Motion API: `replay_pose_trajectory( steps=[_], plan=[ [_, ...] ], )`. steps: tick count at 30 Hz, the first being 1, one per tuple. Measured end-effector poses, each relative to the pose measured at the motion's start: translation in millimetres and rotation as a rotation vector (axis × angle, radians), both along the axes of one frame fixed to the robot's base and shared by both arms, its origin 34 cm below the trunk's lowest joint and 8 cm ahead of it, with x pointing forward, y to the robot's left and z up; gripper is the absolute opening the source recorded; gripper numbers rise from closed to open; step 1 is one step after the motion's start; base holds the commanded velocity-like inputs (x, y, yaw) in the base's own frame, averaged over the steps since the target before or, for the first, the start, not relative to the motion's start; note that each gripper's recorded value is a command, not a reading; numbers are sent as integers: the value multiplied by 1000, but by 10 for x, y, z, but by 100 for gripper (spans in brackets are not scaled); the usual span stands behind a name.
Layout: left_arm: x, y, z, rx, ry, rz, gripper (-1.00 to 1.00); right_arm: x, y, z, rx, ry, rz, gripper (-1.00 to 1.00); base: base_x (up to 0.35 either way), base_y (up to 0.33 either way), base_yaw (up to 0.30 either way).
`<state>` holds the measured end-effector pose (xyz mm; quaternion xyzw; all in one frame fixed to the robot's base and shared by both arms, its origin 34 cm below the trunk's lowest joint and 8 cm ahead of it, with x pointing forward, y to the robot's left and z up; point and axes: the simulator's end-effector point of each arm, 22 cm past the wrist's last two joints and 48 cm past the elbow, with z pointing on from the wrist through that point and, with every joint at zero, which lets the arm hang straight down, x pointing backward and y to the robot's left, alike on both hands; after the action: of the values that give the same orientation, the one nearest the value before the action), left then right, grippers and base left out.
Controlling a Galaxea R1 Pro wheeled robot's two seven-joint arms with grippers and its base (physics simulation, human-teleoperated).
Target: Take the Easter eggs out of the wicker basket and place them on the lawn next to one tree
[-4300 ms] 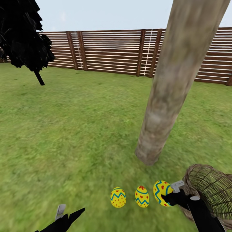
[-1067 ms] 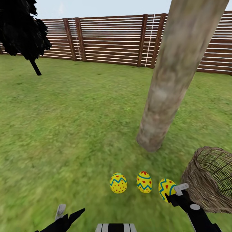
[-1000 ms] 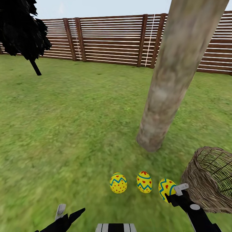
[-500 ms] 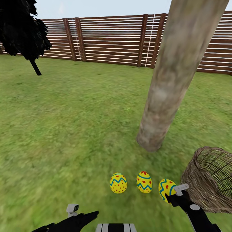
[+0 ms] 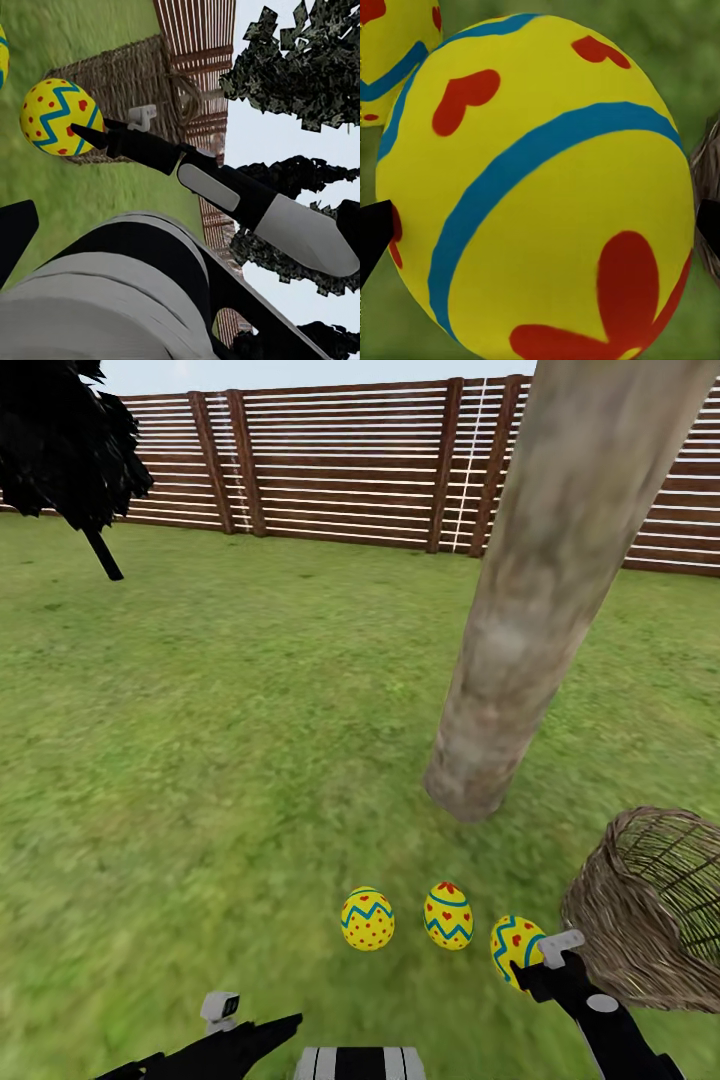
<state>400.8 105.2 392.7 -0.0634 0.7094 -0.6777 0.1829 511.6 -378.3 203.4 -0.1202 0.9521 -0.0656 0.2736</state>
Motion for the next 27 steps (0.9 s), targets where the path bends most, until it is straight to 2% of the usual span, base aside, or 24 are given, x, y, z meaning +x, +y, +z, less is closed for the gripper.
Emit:
replay_pose_trajectory(
  steps=[22,25,27],
  plan=[
    [-147,12,-275,0,88,1,100,-271,46,-368,4,83,8,-100,0,0,0],
    [-157,104,-292,14,88,-2,100,-270,46,-367,4,83,8,-100,0,0,0],
    [-177,262,-303,25,96,10,100,-269,47,-367,4,82,9,-100,0,0,0]
  ],
)
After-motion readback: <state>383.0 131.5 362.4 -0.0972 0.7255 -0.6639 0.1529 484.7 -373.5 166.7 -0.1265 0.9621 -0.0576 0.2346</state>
